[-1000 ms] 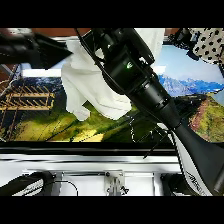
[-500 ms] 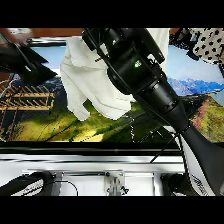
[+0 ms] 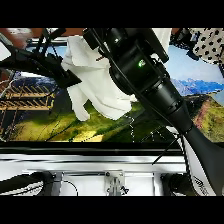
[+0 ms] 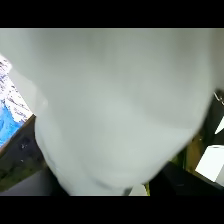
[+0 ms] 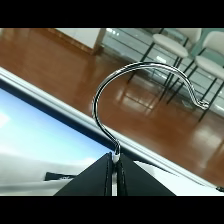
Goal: Fold the shirts.
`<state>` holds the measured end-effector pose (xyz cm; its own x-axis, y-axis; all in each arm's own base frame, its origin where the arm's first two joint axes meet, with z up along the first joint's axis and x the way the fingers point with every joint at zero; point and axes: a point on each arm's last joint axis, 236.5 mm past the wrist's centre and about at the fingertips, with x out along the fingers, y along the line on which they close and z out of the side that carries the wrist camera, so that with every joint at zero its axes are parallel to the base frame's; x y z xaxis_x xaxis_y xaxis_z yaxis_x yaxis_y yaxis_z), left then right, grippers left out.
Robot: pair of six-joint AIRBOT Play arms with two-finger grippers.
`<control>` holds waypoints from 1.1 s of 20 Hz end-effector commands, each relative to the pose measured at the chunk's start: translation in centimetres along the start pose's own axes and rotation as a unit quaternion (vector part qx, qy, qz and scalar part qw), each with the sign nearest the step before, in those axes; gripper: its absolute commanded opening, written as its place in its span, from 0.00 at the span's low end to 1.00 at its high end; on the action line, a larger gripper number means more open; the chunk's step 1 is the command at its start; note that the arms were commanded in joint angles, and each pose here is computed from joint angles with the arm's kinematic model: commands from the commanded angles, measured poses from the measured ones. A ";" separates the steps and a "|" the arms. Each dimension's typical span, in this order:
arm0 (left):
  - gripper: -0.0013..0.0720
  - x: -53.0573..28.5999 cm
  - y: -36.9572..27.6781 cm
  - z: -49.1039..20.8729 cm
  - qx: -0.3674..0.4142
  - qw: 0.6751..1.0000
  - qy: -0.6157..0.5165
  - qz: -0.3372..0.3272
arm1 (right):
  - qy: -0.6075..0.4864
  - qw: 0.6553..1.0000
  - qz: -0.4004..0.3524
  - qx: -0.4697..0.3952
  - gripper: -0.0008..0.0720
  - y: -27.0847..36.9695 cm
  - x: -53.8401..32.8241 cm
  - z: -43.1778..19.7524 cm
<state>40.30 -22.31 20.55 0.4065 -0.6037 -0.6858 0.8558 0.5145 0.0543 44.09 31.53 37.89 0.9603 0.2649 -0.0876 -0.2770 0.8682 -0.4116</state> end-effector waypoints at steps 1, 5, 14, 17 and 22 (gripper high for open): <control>0.65 0.4 1.2 1.6 0.031 0.999 -0.029 0.026 | 0.014 1.000 0.000 0.005 0.12 0.0 -0.1 -0.6; 0.10 -0.1 1.1 2.0 0.048 0.998 -0.032 0.029 | 0.021 1.000 0.000 0.010 0.12 0.0 -0.1 -0.9; 0.09 -3.4 1.3 3.0 0.079 0.994 -0.052 0.058 | 0.058 0.998 -0.019 0.009 0.51 -1.6 -1.0 -2.3; 0.09 -3.7 1.7 2.8 0.060 0.995 -0.053 0.061 | 0.063 0.997 -0.029 0.018 0.72 -3.5 -2.7 -1.9; 0.09 -3.8 1.8 2.7 0.053 0.995 -0.054 0.063 | 0.117 0.991 -0.062 0.032 0.85 -8.3 -7.1 -3.2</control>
<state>41.19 -20.93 25.22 0.5362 -0.6063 -0.5873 0.8270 0.5168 0.2215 41.25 24.33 38.69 0.9720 0.1170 -0.2040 -0.1880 0.9077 -0.3752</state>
